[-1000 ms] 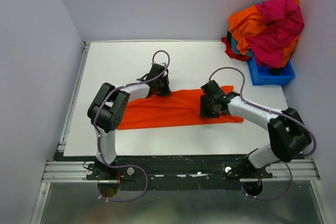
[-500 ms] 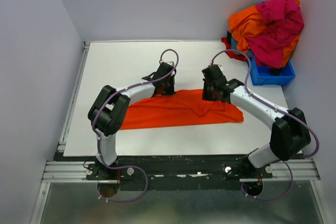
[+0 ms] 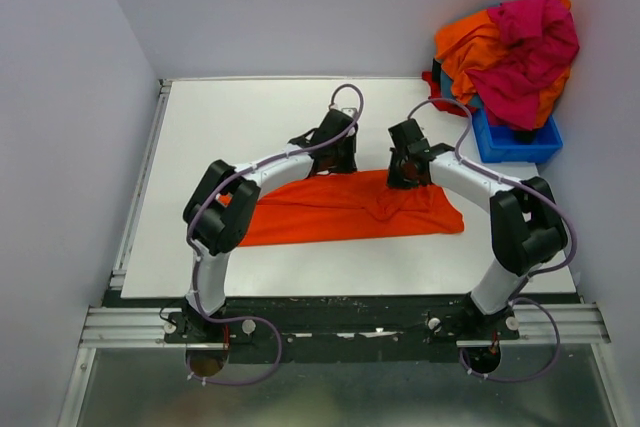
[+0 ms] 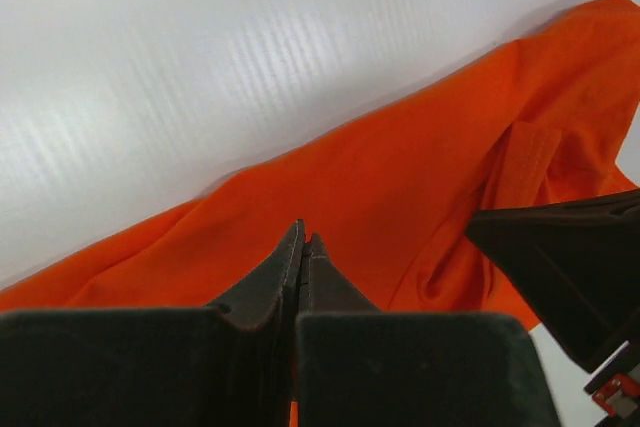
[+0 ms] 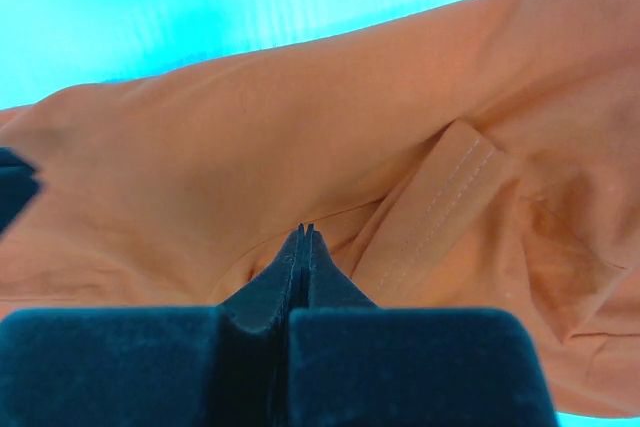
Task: Fold and stack the t-shirts
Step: Fold the other side of the tshirt into a rectangle
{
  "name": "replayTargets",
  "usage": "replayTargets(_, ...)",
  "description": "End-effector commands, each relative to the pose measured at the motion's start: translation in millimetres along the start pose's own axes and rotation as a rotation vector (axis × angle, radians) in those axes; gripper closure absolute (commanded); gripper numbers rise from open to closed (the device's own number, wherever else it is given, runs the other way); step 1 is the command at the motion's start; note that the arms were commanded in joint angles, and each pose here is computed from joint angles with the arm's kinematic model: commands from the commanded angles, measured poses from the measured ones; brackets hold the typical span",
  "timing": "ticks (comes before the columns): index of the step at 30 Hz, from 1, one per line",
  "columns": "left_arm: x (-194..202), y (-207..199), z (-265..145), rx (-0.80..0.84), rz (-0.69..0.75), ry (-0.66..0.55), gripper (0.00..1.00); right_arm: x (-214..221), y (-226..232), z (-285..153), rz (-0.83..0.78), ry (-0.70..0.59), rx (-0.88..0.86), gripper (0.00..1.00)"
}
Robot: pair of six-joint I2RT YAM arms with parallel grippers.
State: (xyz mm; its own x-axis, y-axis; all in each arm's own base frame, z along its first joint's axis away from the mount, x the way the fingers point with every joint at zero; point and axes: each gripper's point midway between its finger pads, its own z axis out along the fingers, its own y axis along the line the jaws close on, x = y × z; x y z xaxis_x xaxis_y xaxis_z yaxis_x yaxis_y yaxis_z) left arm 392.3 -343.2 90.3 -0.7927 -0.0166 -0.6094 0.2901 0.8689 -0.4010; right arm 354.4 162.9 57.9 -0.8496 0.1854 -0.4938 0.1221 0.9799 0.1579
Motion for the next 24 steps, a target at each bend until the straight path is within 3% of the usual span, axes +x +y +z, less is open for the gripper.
replayTargets(1,27,-46,23,0.164,-0.013,0.089,0.96,13,8,8,0.016,0.029,-0.072,0.99)
replayTargets(8,49,-76,49,0.259,-0.031,0.152,0.97,49,-7,9,0.046,0.095,-0.075,0.99)
replayTargets(20,52,-58,64,0.166,-0.02,0.154,1.0,114,-55,-42,0.103,0.159,-0.026,0.99)
replayTargets(24,50,-57,62,0.161,-0.021,0.145,1.0,82,-59,-66,0.098,0.008,-0.015,0.99)
